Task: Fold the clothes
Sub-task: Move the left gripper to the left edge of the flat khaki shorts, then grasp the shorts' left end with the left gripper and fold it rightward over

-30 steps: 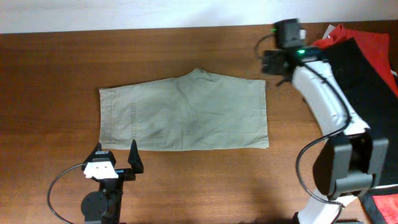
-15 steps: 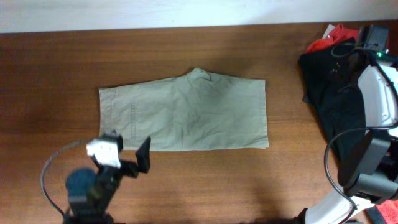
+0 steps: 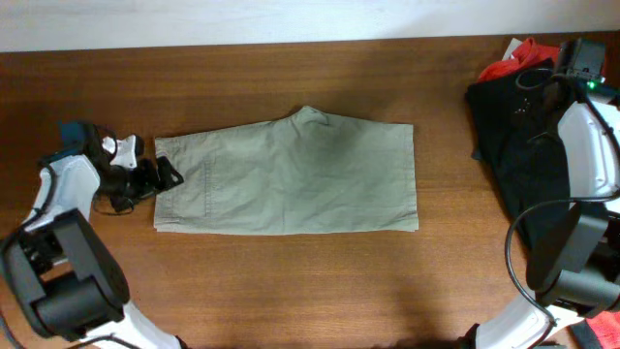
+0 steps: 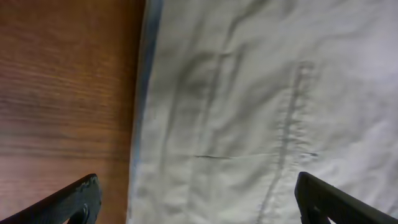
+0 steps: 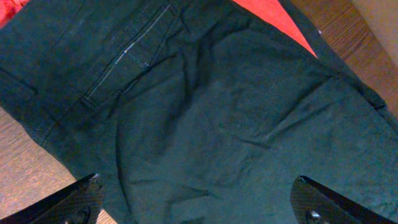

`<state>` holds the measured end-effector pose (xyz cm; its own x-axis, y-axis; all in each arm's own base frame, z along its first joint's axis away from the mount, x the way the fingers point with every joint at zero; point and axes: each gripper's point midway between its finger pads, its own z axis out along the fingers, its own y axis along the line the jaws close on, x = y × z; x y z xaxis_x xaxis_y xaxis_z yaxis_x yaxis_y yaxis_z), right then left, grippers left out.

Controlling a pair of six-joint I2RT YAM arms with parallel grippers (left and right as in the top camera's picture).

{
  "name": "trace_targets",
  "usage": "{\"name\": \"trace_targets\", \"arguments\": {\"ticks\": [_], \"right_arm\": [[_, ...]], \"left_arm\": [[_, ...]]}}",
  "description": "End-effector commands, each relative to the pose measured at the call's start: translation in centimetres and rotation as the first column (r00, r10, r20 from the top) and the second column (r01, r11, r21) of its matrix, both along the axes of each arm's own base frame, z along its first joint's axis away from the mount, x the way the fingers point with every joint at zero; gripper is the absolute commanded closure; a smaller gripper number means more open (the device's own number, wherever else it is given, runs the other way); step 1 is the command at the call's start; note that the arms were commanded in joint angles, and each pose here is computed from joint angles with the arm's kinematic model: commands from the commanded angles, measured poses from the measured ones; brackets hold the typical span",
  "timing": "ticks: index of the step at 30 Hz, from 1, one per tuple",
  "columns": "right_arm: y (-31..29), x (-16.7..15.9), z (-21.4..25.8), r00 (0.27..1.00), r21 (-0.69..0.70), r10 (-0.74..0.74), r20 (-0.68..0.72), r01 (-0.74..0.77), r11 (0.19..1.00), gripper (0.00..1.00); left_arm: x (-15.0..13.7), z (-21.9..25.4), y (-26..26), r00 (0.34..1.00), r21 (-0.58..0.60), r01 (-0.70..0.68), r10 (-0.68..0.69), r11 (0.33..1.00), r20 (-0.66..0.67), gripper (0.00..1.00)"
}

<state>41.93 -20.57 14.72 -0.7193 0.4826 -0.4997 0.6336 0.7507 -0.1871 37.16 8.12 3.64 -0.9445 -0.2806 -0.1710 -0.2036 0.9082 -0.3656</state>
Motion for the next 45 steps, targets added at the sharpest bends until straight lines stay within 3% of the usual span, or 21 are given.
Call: {"name": "trace_targets", "arguments": {"ticks": [1, 3, 5, 7, 9, 10, 11, 13, 15, 17, 19, 21, 23, 26, 29, 30, 33, 35, 40, 45], "right_arm": [[-0.2, -0.1, 0.8, 1.000, -0.013, -0.014, 0.017, 0.014, 1.000, 0.01], [-0.2, -0.1, 0.8, 1.000, -0.013, -0.014, 0.017, 0.014, 1.000, 0.01], [-0.3, -0.1, 0.8, 1.000, -0.013, -0.014, 0.017, 0.014, 1.000, 0.01], [-0.3, -0.1, 0.8, 1.000, -0.013, -0.014, 0.017, 0.014, 1.000, 0.01], [-0.3, -0.1, 0.8, 1.000, -0.013, -0.014, 0.017, 0.014, 1.000, 0.01], [-0.3, -0.1, 0.8, 1.000, -0.013, -0.014, 0.017, 0.014, 1.000, 0.01], [-0.2, -0.1, 0.8, 1.000, -0.013, -0.014, 0.017, 0.014, 1.000, 0.01], [-0.3, -0.1, 0.8, 1.000, -0.013, -0.014, 0.017, 0.014, 1.000, 0.01], [-0.2, -0.1, 0.8, 1.000, -0.013, -0.014, 0.017, 0.014, 1.000, 0.01], [-0.2, -0.1, 0.8, 1.000, -0.013, -0.014, 0.017, 0.014, 1.000, 0.02], [-0.2, -0.1, 0.8, 1.000, -0.013, -0.014, 0.017, 0.014, 1.000, 0.01], [-0.3, -0.1, 0.8, 1.000, -0.013, -0.014, 0.017, 0.014, 1.000, 0.01], [-0.2, -0.1, 0.8, 1.000, -0.013, -0.014, 0.017, 0.014, 1.000, 0.01], [-0.2, -0.1, 0.8, 1.000, -0.013, -0.014, 0.017, 0.014, 1.000, 0.01], [-0.2, -0.1, 0.8, 1.000, -0.013, -0.014, 0.017, 0.014, 1.000, 0.01], [-0.3, -0.1, 0.8, 1.000, -0.013, -0.014, 0.017, 0.014, 1.000, 0.01], [-0.2, -0.1, 0.8, 1.000, -0.013, -0.014, 0.017, 0.014, 1.000, 0.01], [-0.2, -0.1, 0.8, 1.000, -0.013, -0.014, 0.017, 0.014, 1.000, 0.01], [-0.3, -0.1, 0.8, 1.000, -0.013, -0.014, 0.017, 0.014, 1.000, 0.01], [-0.2, -0.1, 0.8, 1.000, -0.013, -0.014, 0.017, 0.014, 1.000, 0.01]], "left_arm": [[0.8, -1.2, 0.6, 0.996, 0.000, 0.070, -0.070, 0.998, 0.046, 0.01], [0.3, -3.8, 0.2, 0.993, -0.025, 0.118, -0.117, 0.993, 0.007, 0.01], [-0.3, -5.4, -1.8, 0.986, -0.143, 0.168, -0.169, 0.975, 0.007, 0.01], [-1.2, -6.9, -2.4, 0.984, -0.181, 0.163, -0.174, 0.970, -0.046, 0.02], [-1.1, -6.5, -3.9, 0.981, -0.250, 0.186, -0.195, 0.950, -0.014, 0.33], [-1.1, -6.5, -3.9, 0.980, -0.249, 0.186, -0.196, 0.950, -0.015, 0.36], [-1.2, -6.5, -3.9, 0.980, -0.251, 0.185, -0.196, 0.950, -0.018, 0.46], [-1.2, -6.5, -3.9, 0.981, -0.251, 0.185, -0.196, 0.950, -0.017, 0.82], [-1.2, -6.6, -3.6, 0.981, -0.235, 0.181, -0.193, 0.955, -0.028, 0.99], [-1.2, -6.9, -0.5, 0.987, -0.126, 0.030, -0.049, 0.992, -0.154, 1.00], [-0.1, -4.3, 2.1, 0.981, -0.062, -0.041, 0.028, 0.997, -0.192, 0.99], [0.6, -1.1, 5.0, 0.963, 0.076, -0.097, 0.113, 0.992, -0.245, 1.00], [1.0, 2.3, 7.5, 0.946, 0.199, -0.143, 0.193, 0.970, -0.260, 1.00], [2.3, 7.8, 7.7, 0.952, 0.242, -0.162, 0.216, 0.957, -0.216, 1.00], [3.8, 14.4, 4.0, 0.985, 0.267, -0.100, 0.133, 0.959, -0.109, 1.00], [4.4, 17.8, 1.6, 0.997, 0.284, -0.068, 0.076, 0.956, -0.019, 1.00], [4.3, 21.6, -3.9, 0.996, 0.307, 0.030, -0.053, 0.951, 0.067, 1.00], [3.4, 21.2, -8.1, 0.993, 0.293, 0.104, -0.115, 0.950, 0.021, 1.00], [3.5, 21.1, -18.3, 0.947, 0.303, 0.284, -0.315, 0.909, 0.058, 1.00], [2.6, 15.1, -26.6, 0.905, 0.246, 0.405, -0.424, 0.881, 0.028, 1.00]]}}
